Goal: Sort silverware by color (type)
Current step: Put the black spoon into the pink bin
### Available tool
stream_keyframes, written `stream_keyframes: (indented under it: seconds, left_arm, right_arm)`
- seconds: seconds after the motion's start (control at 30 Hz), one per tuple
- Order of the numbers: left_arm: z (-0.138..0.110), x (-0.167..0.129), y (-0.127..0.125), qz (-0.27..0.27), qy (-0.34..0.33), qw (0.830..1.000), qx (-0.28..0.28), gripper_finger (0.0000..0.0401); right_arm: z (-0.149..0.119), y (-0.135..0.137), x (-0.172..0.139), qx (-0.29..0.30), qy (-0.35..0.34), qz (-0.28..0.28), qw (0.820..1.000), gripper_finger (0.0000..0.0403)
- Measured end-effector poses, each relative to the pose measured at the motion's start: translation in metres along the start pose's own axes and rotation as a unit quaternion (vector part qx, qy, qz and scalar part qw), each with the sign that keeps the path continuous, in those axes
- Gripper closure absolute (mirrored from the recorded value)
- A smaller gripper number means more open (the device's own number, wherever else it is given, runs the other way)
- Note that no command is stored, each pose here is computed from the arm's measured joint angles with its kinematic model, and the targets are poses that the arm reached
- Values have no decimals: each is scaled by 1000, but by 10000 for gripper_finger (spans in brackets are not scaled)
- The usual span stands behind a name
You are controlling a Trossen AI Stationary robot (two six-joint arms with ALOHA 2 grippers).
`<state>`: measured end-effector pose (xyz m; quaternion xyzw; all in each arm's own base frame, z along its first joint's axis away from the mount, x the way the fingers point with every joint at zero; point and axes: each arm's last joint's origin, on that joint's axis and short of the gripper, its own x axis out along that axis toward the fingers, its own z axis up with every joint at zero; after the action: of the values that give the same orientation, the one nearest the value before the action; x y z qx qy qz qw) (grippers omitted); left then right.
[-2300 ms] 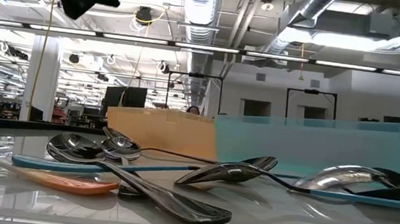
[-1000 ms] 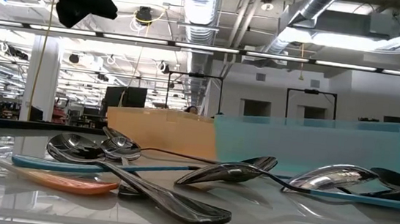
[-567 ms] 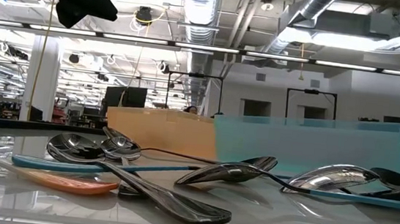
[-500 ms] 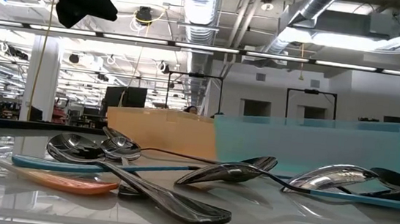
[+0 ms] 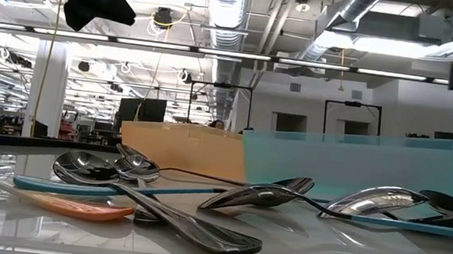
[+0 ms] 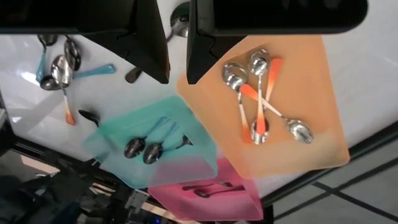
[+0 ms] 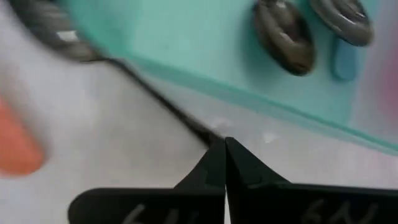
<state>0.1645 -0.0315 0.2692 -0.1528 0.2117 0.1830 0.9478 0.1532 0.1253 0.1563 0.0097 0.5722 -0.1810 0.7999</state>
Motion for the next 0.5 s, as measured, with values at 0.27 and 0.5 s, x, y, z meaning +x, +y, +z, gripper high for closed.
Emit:
stream_keyframes:
  seconds: [0.27,0.5]
  left_arm:
    - [1,0,1,17,-10,1000,0,360]
    - [1,0,2,27,-17,999,0,360]
  right_arm:
    - [-4,-4,18,17,-21,-10,1000,398]
    - [-7,-1,26,33,-36,21,999,399]
